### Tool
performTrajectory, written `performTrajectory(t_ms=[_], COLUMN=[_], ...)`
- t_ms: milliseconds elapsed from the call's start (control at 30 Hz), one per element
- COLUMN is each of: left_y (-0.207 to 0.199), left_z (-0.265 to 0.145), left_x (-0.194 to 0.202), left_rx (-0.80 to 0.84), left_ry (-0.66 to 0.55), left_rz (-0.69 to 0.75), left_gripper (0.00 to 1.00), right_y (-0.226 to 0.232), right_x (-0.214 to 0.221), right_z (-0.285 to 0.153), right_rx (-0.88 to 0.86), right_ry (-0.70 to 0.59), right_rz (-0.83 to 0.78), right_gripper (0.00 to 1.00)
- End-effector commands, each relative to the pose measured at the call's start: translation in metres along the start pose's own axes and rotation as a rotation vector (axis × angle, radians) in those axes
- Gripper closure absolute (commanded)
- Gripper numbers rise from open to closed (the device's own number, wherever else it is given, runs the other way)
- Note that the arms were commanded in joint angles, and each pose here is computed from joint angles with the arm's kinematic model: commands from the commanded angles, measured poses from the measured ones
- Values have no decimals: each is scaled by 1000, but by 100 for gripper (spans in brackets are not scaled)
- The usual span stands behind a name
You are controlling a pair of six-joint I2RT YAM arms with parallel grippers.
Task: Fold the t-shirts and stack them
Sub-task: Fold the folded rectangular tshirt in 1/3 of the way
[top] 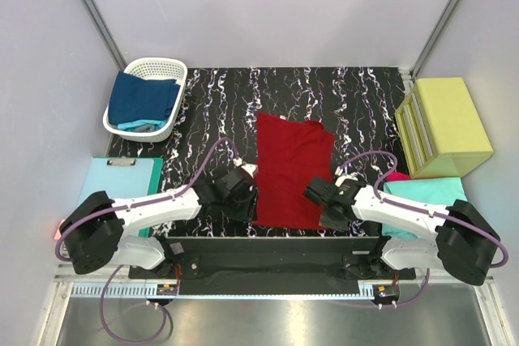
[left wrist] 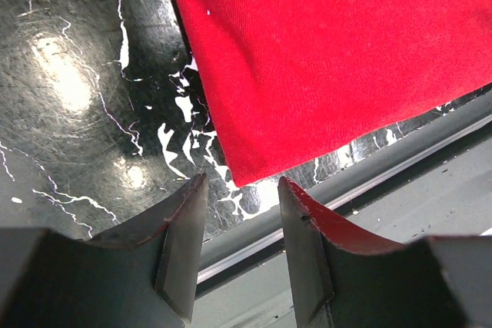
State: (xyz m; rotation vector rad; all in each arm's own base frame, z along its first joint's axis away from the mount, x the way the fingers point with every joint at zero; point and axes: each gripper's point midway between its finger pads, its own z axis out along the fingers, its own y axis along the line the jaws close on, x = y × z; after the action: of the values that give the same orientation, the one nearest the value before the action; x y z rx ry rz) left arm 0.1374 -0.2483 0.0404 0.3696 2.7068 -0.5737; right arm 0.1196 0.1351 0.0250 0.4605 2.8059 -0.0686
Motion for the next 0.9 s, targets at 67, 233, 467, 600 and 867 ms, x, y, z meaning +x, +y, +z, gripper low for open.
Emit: performTrajectory(t_ms=[67, 233, 467, 600, 867], left_y=[-16, -13, -12, -11, -12], left_z=[0, 1, 2, 3, 3], left_x=[-16, -17, -16, -15, -18], left_rx=[24, 3, -4, -8, -14], left_ry=[-42, -52, -51, -45, -46], left_rz=[-8, -7, -4, -1, 9], left_gripper=[55, 55, 56, 56, 55], right_y=[0, -1, 1, 1, -4], right_x=[5, 8, 8, 7, 2], right_z=[4, 4, 3, 3, 1], right_rx=[18, 24, 26, 30, 106], right_ry=[17, 34, 34, 34, 25], right_rz=[-3, -6, -6, -6, 3], right_gripper=[67, 79, 94, 95, 51])
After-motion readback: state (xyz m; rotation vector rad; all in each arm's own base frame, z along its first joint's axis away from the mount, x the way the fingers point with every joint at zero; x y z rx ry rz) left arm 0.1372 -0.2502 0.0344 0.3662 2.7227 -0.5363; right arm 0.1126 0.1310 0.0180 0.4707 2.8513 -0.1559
